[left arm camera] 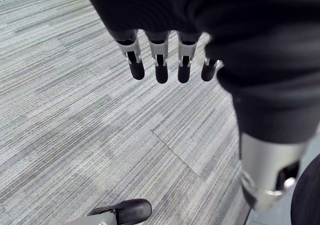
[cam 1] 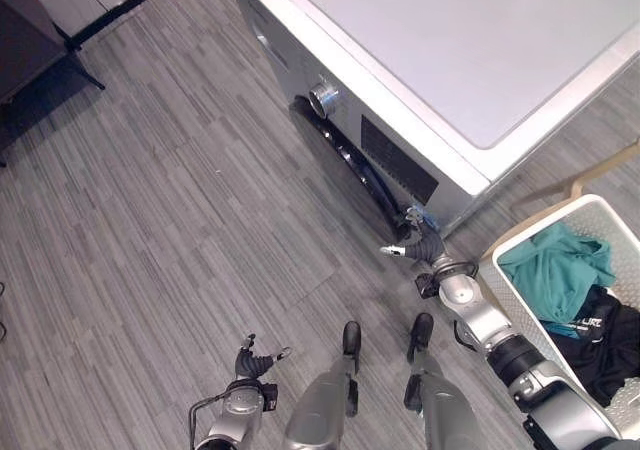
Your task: Grab the laundry basket,head to the washer,open it,put in the laundry and shut it.
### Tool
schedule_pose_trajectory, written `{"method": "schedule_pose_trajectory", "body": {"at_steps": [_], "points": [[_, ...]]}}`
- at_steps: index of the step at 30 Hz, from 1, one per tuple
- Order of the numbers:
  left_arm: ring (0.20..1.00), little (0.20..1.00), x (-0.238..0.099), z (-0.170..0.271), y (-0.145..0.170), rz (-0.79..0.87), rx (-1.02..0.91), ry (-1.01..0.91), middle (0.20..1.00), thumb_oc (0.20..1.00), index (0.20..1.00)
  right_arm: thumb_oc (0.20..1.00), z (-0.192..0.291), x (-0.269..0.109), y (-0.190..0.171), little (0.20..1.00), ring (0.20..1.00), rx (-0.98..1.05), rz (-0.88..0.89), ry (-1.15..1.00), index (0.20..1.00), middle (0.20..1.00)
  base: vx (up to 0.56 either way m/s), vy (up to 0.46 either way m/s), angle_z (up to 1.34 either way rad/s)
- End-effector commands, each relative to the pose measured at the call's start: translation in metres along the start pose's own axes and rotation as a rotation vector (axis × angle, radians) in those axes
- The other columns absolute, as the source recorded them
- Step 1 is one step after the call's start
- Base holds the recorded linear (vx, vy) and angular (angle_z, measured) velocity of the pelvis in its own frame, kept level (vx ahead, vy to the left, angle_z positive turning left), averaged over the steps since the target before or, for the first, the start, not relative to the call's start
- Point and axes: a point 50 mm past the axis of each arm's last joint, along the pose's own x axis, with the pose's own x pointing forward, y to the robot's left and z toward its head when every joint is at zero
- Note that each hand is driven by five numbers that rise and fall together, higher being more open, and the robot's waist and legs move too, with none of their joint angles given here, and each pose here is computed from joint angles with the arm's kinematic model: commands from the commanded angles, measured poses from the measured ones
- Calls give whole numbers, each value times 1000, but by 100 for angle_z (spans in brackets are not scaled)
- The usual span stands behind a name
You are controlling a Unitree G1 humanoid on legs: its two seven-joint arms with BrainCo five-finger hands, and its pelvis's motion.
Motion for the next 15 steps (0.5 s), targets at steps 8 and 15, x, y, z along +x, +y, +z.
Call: {"method": "schedule_pose_trajectory", "body": {"at_steps": [8,15], "points": [[1000,1000,7,34,5,-6,-6,-139,1000,1000,1000,1000,51,36,23,1000,1000,90,46,-106,1000,1000,-38,30,5],[1000,1000,14,53,0,-22,21,-170,1000,1000,1000,1000,86,18,101,1000,1000,229,407,-179,1000,1000,-15,-26,13]]}}
